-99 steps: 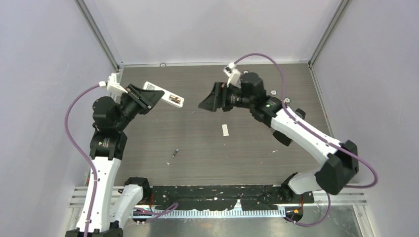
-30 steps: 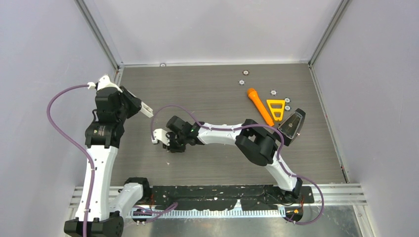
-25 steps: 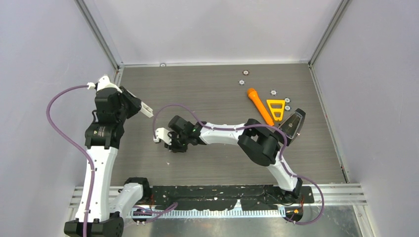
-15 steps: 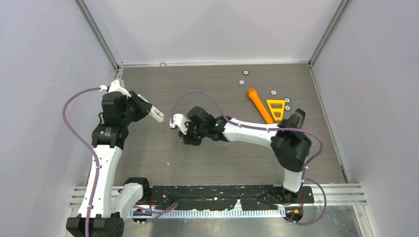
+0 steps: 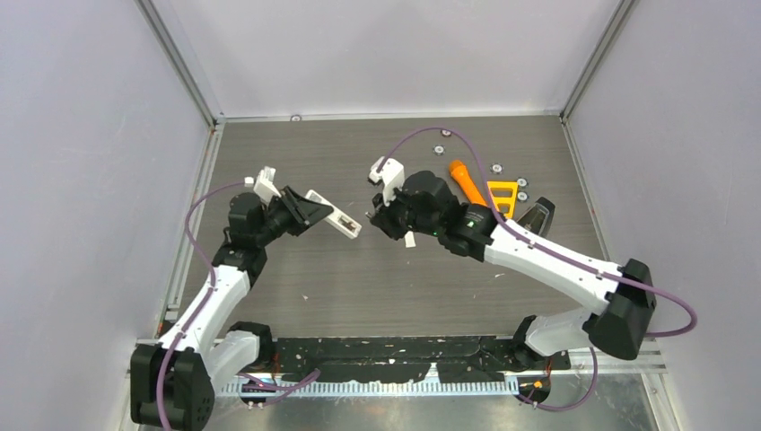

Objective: Load the batteries into the remote control

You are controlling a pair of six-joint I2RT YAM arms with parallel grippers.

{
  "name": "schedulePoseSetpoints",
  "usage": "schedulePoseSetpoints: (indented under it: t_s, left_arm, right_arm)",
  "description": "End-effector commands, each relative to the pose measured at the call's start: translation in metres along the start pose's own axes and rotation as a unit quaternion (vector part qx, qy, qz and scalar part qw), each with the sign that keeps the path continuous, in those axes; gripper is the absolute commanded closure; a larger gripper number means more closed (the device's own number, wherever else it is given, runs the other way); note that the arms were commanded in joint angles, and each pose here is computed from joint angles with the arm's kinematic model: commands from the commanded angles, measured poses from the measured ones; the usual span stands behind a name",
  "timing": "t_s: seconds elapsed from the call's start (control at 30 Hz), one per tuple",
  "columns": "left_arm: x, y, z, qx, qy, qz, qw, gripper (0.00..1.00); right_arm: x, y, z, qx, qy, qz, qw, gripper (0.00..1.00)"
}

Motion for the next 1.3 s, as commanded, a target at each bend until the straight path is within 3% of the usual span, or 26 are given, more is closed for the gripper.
schedulePoseSetpoints:
  t_s: [0.0,0.5,0.8,1.27]
  left_arm:
    - [0.002,0.001,-0.053,-0.15,0.036,-0.019,0.988,1.0]
    - [-0.024,0.004,-0.054,-0.223,-0.101,0.051,0.968,1.0]
    - [-0.027,0.004,-0.058,-0.233,-0.098,0.081,0.964,1.0]
    - [-0.026,0.003,-0.056,-0.198,-0.085,0.071,0.974,1.0]
  right_arm:
    - [0.023,-0.035,-0.01,-0.06,0.056,-0.002,0.997,0.94]
    - [0.035,-0.068,-0.001,-0.024,0.063,0.056,0.996,0.95]
    - [0.043,-0.054,0.003,-0.026,0.035,0.074,0.996,0.95]
    - [0.049,-0.029,0.004,-0.048,-0.017,0.097,0.994,0.95]
Point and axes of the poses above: each gripper's point midway between its finger pads, its own y axis out along the fingers, its own z axis along the line the jaws close on, x = y × z, the point moved 7 cm from there along -y, back along the fingers, and after that the axes turned 9 degrees about -y, right-handed, at the moved point
